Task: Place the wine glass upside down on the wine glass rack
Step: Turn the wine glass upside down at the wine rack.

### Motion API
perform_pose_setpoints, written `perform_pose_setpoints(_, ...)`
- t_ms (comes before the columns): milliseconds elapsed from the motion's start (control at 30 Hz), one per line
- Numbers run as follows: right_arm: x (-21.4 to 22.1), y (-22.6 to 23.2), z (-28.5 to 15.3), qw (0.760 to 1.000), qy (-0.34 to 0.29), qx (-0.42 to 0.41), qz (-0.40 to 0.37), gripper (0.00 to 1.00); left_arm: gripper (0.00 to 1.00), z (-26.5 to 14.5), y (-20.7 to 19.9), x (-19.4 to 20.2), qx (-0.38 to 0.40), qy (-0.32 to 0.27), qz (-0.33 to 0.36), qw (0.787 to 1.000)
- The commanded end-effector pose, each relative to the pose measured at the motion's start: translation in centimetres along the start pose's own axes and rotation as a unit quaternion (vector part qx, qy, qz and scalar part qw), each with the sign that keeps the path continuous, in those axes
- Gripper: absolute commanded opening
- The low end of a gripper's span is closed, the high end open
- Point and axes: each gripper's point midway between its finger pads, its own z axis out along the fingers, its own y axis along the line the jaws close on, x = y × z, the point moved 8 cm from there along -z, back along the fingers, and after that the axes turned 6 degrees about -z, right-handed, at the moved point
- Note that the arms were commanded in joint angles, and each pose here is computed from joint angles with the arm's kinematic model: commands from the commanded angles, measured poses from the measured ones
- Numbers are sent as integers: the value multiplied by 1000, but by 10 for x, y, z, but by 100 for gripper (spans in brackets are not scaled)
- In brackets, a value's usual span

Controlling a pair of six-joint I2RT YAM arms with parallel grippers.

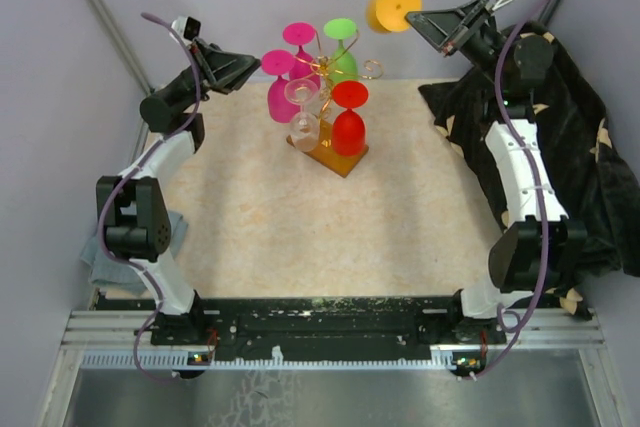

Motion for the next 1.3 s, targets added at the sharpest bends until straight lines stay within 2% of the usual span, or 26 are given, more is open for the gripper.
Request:
perform_pose_setpoints(0, -13, -6, 1, 997, -7, 57, -51, 0, 30, 5, -21, 9, 0, 27, 46, 999)
perform_pose_setpoints(500, 7, -95, 3, 977, 44, 204, 35, 0, 30, 5, -14, 7, -59, 32, 61, 996)
perform_pose_setpoints(933, 43, -114, 21, 972, 98, 199, 71, 0, 30, 2, -9, 8, -61, 32, 58, 996)
perform_pose_setpoints(1267, 69, -109, 29, 970, 131, 186, 86, 0, 30, 0, -9, 10, -62, 29, 58, 996)
